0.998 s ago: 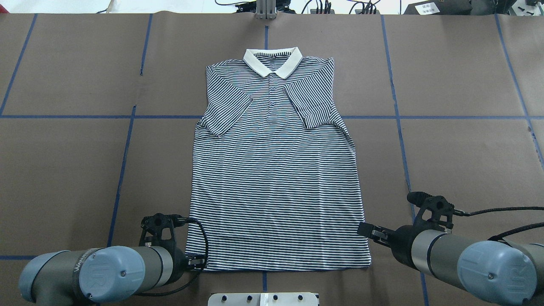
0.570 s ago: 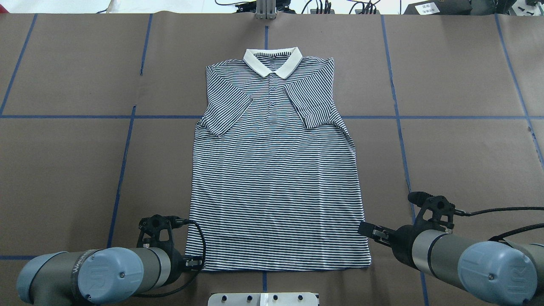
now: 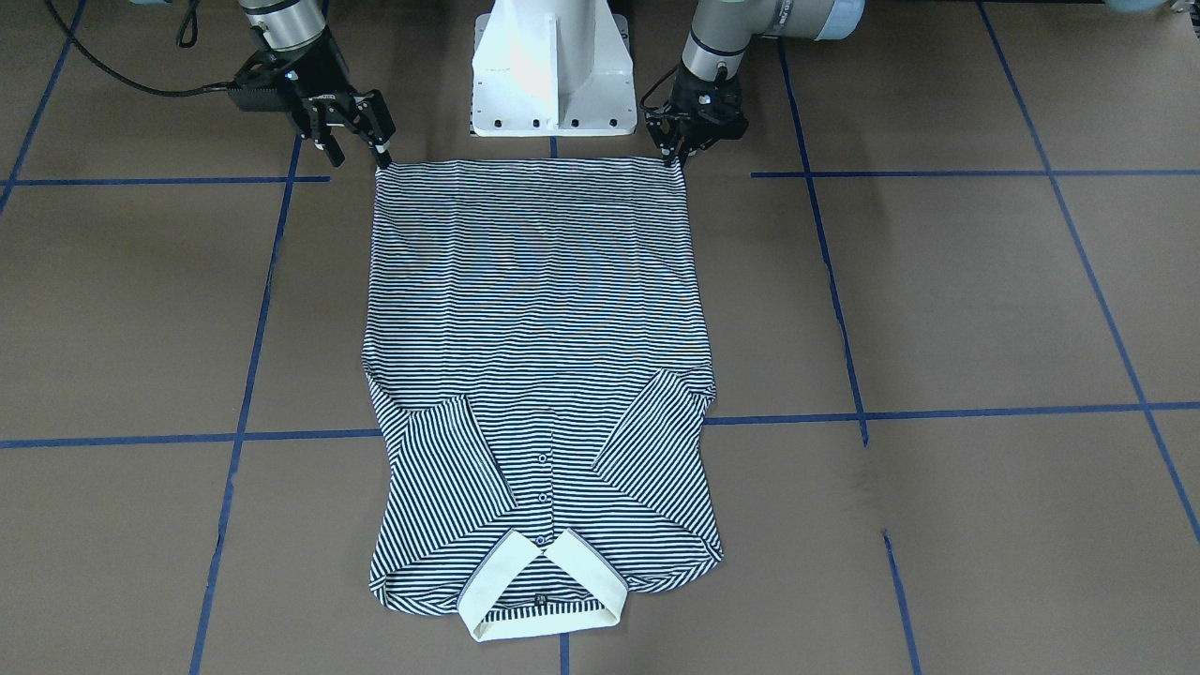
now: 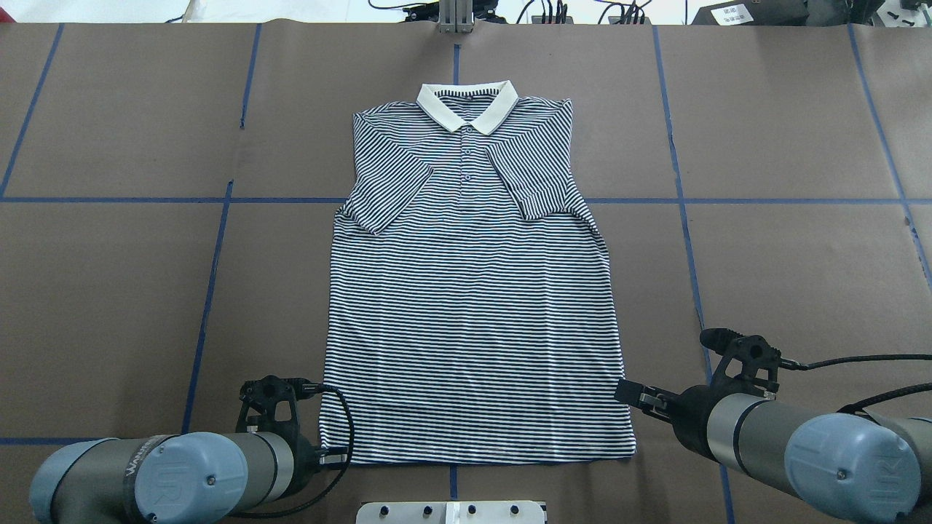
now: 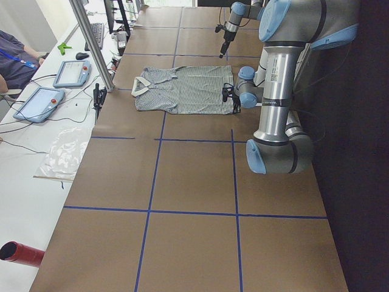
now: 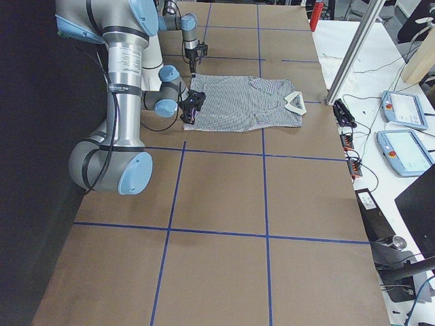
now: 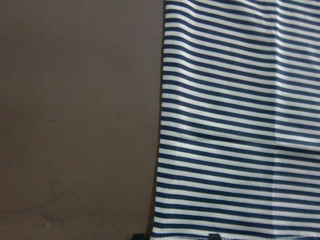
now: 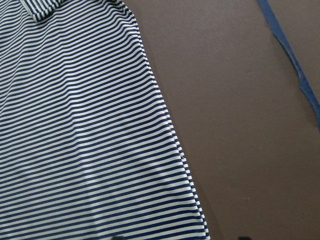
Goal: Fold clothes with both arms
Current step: 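Grasp the hem corners with both grippers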
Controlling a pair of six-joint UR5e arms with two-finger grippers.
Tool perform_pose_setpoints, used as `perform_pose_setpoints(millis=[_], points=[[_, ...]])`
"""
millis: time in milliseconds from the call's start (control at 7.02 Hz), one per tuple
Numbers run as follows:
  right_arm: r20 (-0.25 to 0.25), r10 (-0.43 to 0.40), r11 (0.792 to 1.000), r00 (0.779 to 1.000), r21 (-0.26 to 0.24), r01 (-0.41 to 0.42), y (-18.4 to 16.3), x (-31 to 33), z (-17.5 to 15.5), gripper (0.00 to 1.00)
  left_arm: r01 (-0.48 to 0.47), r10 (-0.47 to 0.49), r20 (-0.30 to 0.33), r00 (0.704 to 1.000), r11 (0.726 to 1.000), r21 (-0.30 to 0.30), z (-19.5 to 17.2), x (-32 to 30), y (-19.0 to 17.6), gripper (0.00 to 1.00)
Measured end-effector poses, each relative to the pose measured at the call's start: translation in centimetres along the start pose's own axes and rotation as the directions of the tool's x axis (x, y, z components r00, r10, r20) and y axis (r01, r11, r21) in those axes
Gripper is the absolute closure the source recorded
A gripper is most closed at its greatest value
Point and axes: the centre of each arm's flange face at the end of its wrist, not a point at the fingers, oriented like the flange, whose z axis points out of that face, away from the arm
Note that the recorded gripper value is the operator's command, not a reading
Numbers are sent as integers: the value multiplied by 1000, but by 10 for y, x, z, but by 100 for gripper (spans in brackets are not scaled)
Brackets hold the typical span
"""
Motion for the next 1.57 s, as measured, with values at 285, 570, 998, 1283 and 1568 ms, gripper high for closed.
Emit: perform_pose_setpoints(millis=[285,570,998,1283,1568], points=[[-4,-1,1000,1000,0,1,0,2,1,27,-1,1,-4,1000,1000,-1,-2,1,1,100],[-25,18,1000,1000,0,-18,6,4,4,37,-2,2,-11,1000,1000,-1,-4,3,1,100],[-92,23,1000,996,-1,-24,32,11,14,41,-4,4,-26,1000,1000,11,-9,8,2,100],[-104,6,1000,995,13,-5,47,11,27,44,-4,6,-34,999,999,38,-12,10,0,100],[-109,-2,1000,994,25,5,54,9,39,44,-4,6,-46,999,999,53,-18,12,-2,100]])
